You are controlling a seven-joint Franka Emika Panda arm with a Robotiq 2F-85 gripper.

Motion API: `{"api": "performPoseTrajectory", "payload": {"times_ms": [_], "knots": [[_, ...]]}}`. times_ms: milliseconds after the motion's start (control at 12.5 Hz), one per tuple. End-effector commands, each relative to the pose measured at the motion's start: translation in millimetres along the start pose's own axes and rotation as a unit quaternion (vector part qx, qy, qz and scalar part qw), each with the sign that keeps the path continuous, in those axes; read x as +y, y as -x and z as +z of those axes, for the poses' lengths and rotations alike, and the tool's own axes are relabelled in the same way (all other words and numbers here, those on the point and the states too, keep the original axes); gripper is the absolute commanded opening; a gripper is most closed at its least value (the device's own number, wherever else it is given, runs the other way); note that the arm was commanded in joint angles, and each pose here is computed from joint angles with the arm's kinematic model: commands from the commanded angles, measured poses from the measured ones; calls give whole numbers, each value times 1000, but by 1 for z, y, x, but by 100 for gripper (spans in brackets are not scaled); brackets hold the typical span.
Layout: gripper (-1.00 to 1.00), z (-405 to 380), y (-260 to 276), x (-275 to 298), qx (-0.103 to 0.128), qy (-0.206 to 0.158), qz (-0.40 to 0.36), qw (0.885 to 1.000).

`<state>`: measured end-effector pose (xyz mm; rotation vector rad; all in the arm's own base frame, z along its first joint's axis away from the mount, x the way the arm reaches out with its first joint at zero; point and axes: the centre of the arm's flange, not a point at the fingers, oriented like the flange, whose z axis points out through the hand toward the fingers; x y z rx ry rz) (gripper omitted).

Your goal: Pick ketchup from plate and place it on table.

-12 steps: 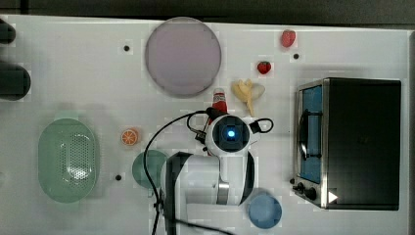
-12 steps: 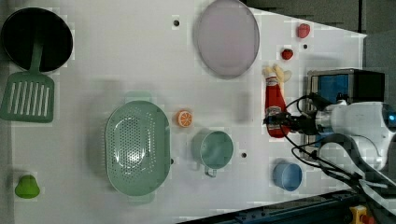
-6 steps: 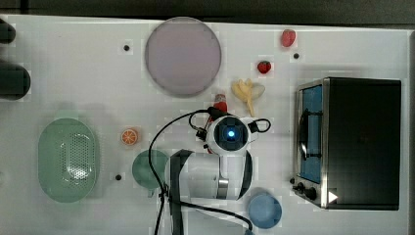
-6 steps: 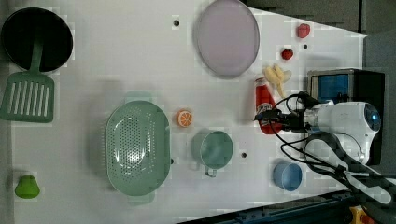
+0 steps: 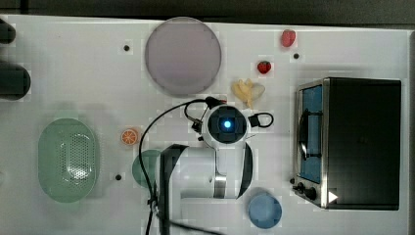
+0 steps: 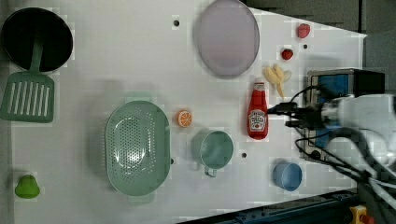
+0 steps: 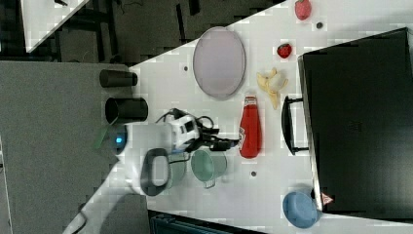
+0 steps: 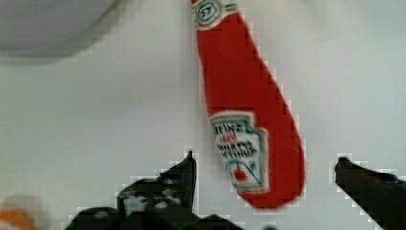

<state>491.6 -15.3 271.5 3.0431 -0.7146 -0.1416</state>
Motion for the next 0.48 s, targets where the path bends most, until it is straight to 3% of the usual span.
{"api": "performPoseTrajectory", "payload": {"times_ms": [80,240,480], "knots": [[100,-136,-13,-22,64,-35,103,992],[100,-210,-8,-26,90,-51,131,986],[100,-277,17,-18,57,-28,183,981]]}}
